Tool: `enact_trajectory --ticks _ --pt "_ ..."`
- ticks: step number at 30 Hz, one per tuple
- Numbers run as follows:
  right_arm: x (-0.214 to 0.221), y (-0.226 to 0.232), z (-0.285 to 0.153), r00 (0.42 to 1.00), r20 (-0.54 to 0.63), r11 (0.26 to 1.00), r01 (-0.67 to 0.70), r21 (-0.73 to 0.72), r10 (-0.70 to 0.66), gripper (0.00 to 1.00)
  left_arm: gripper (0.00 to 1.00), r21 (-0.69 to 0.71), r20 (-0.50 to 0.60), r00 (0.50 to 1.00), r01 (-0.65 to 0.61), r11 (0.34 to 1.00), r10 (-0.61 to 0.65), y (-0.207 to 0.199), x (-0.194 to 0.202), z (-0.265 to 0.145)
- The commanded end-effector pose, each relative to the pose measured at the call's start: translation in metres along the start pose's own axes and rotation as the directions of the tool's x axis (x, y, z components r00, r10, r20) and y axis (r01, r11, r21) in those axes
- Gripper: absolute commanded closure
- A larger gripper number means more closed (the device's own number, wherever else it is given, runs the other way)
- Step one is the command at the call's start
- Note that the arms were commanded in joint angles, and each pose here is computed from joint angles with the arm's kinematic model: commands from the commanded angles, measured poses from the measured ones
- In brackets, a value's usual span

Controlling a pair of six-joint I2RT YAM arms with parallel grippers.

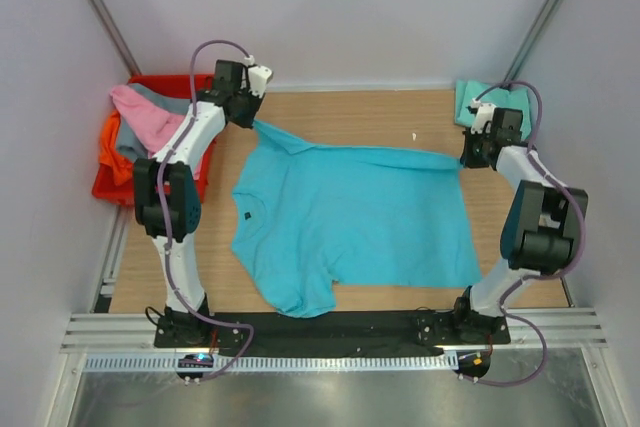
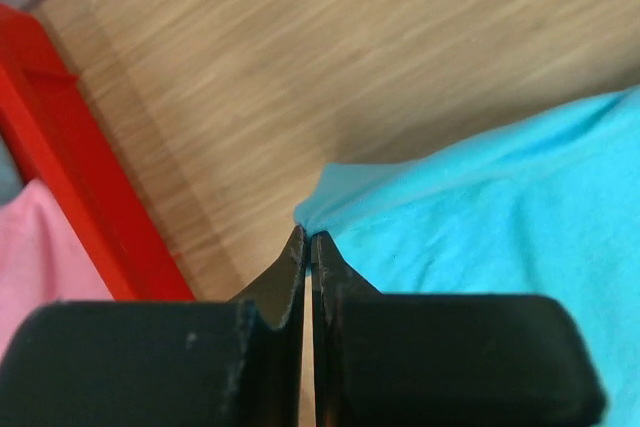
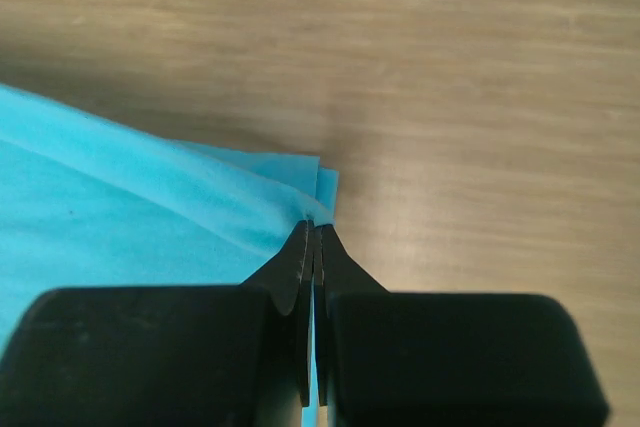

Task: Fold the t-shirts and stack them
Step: Flatten the tshirt out, then fold the tshirt

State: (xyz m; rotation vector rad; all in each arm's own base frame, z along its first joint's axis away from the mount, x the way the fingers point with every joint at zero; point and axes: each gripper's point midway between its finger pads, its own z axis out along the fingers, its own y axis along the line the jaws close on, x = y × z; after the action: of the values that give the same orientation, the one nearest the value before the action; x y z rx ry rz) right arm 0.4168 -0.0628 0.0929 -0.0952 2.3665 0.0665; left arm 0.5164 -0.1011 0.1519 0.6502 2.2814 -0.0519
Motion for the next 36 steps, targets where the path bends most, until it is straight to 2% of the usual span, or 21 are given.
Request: enact_trajectory --ticks 1,5,12,18,24,29,36 --pt "-0.078 -0.013 0.014 0.980 0.191 0.998 0.063 0.013 -0.065 0.99 1.00 -0.063 0.197 0.980 -0.002 0.998 0.014 0.020 -0.072 -0.016" --pt "-0.076 -0.017 0.057 0.987 0.153 0.999 0.044 -0.008 -0.042 0.99 1.00 -0.075 0.179 0.984 -0.001 0.997 0.015 0.023 -0.071 -0.001" --pt "-0.102 -0.016 0.084 0.981 0.190 0.999 0.033 -0.017 -0.029 0.99 1.00 -0.156 0.186 0.981 -0.033 0.987 0.062 0.042 -0.084 0.011" --pt "-0.107 -0.019 0.108 0.984 0.180 1.000 0.014 -0.023 -0.010 0.99 1.00 -0.148 0.197 0.978 -0.035 0.988 0.064 0.044 -0.093 0.032" --pt "-0.135 -0.021 0.109 0.970 0.242 1.000 -0.001 -0.023 0.006 0.99 1.00 -0.147 0.212 0.975 -0.042 0.988 0.073 0.040 -0.107 0.050" --pt "-0.144 -0.024 0.114 0.968 0.249 1.000 -0.012 -0.017 0.016 0.99 1.00 -0.164 0.238 0.968 -0.044 0.985 0.083 0.042 -0.119 0.052" --pt "-0.140 -0.018 0.100 0.967 0.254 1.000 0.000 -0.024 0.006 0.99 1.00 -0.103 0.178 0.982 -0.041 0.994 0.059 0.017 -0.096 0.042"
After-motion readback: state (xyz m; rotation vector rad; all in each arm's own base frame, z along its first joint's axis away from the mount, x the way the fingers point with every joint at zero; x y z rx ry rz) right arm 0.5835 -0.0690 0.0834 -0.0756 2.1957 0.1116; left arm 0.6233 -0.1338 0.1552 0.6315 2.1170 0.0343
